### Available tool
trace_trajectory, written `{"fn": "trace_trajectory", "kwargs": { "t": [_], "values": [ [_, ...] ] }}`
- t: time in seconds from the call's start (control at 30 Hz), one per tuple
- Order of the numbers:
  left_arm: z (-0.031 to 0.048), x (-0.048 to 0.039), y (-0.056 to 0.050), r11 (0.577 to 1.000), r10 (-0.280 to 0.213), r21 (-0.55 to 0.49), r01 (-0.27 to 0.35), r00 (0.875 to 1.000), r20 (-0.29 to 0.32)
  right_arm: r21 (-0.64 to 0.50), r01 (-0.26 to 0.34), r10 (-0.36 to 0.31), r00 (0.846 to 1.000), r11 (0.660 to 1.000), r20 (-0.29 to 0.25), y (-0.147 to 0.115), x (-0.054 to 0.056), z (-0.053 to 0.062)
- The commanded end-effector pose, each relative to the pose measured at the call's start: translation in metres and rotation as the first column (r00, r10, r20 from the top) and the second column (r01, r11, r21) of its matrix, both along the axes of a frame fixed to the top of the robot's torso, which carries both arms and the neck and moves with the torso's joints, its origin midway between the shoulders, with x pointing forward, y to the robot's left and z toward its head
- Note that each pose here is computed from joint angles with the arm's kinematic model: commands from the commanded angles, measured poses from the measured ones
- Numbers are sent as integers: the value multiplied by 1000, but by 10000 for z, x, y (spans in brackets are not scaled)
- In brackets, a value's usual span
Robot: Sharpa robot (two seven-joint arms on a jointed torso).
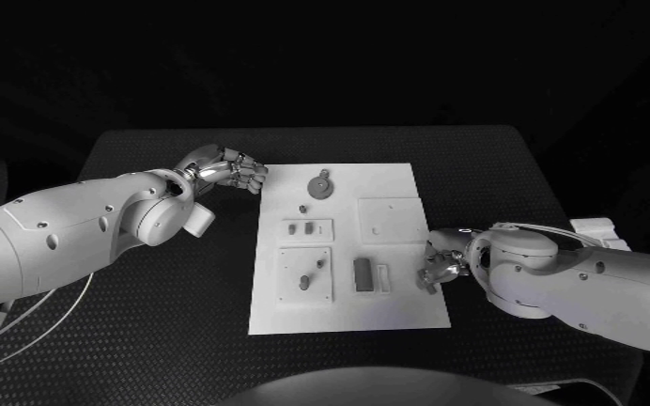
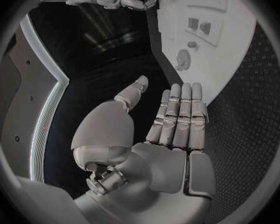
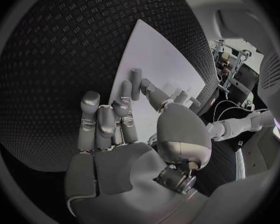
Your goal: Assemble the parts on the task board
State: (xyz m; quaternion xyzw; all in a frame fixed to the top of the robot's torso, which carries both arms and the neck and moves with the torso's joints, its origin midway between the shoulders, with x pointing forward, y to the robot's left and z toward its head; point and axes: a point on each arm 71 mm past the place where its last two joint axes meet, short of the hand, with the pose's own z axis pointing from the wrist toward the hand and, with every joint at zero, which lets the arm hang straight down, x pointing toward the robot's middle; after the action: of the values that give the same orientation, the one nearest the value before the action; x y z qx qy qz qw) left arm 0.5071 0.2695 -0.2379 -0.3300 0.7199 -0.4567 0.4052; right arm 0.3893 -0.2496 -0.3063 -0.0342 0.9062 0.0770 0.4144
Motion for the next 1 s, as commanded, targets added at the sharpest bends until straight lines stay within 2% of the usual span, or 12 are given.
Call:
{"fn": "trace_trajectory", "kwargs": {
  "t": [0.03, 0.33, 0.5, 0.6, 0.87, 1.0],
  "values": [
    [8, -5, -26, 1000, -16, -8, 16, 1000, 3, 18, 2, 0, 995, 1000, -96, 35, -128, -165],
    [7, -5, -28, 1000, -17, -7, 17, 1000, 3, 90, 43, -36, 996, 995, -83, 74, -144, -101],
    [8, -7, -30, 1000, -19, -7, 19, 1000, 3, 164, 110, -99, 992, 980, -73, 80, -97, -7],
    [8, -7, -29, 1000, -18, -7, 18, 1000, 4, 189, 130, -123, 991, 973, -49, 82, -83, 28],
    [8, -9, -25, 1000, -18, -6, 18, 1000, 4, 270, 189, -179, 982, 944, -63, 147, -97, 63],
    [8, -10, -27, 1000, -18, -6, 18, 1000, 3, 287, 196, -180, 980, 938, -81, 199, -101, 58]
  ]
}}
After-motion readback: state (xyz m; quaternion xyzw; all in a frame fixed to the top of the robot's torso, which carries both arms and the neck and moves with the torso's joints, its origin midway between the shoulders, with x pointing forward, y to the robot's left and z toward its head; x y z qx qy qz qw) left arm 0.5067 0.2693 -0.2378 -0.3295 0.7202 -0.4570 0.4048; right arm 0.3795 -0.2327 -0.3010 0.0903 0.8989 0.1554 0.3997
